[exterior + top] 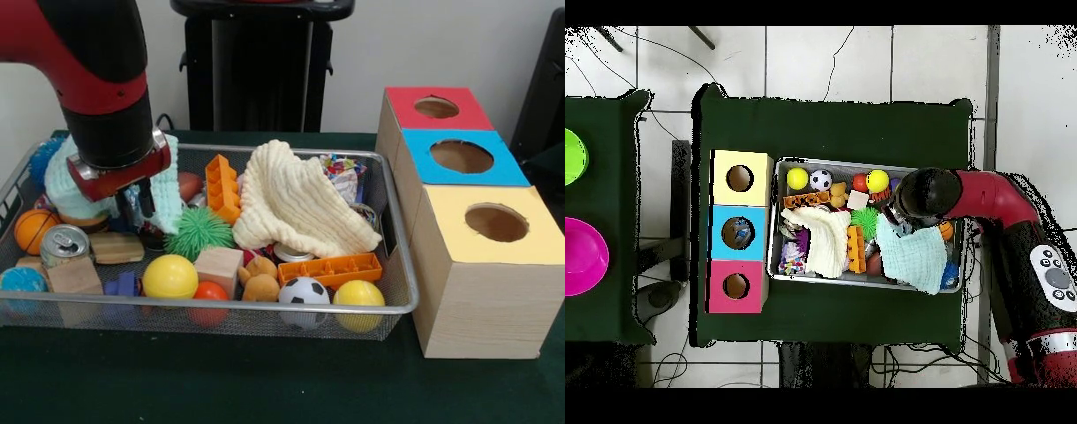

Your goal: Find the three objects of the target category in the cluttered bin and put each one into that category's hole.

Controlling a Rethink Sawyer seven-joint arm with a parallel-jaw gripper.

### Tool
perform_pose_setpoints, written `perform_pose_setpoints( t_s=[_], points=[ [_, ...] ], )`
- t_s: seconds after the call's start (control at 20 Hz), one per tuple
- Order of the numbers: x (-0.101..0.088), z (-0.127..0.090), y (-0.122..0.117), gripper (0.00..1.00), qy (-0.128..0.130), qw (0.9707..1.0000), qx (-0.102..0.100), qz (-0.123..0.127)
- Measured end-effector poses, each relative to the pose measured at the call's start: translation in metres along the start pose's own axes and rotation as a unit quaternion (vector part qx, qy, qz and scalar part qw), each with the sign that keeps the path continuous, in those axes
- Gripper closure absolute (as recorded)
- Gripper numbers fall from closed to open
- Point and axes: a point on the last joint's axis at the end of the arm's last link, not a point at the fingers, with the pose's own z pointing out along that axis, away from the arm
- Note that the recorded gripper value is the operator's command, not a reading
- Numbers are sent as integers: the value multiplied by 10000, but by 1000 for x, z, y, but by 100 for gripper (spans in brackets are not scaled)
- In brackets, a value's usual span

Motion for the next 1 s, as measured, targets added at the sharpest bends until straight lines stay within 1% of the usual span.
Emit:
perform_pose_setpoints(
  t_s=[0.1,0.15,0.2,0.25,0.3,0.35,0.4,0.5,0.55,0.6,0.65,0.7,0.8,0.9,1.0],
  points=[
    [-1,-2,0,100,-111,9999,-41,79],
    [-1,-5,-2,100,-311,9993,-65,205],
    [-1,-7,-4,100,-392,9989,-66,253],
    [-1,-10,-7,100,-584,9976,-54,359],
    [-1,-12,-9,100,-664,9970,-40,402],
    [-2,-16,-12,100,-831,9953,-4,495],
    [-3,-19,-15,100,-936,9941,31,553],
    [-3,-22,-16,100,-1027,9928,59,606],
    [-5,-29,-16,100,-1168,9907,86,686],
    [-7,-34,-14,100,-1234,9897,86,720],
    [-7,-35,-14,100,-1248,9895,85,728],
    [-11,-44,-6,100,-1357,9876,64,789],
    [-15,-50,1,100,-1415,9865,36,828],
    [-26,-60,23,100,-1514,9841,-42,925],
    [-35,-65,38,100,-1574,9823,-101,1010]
  ],
)
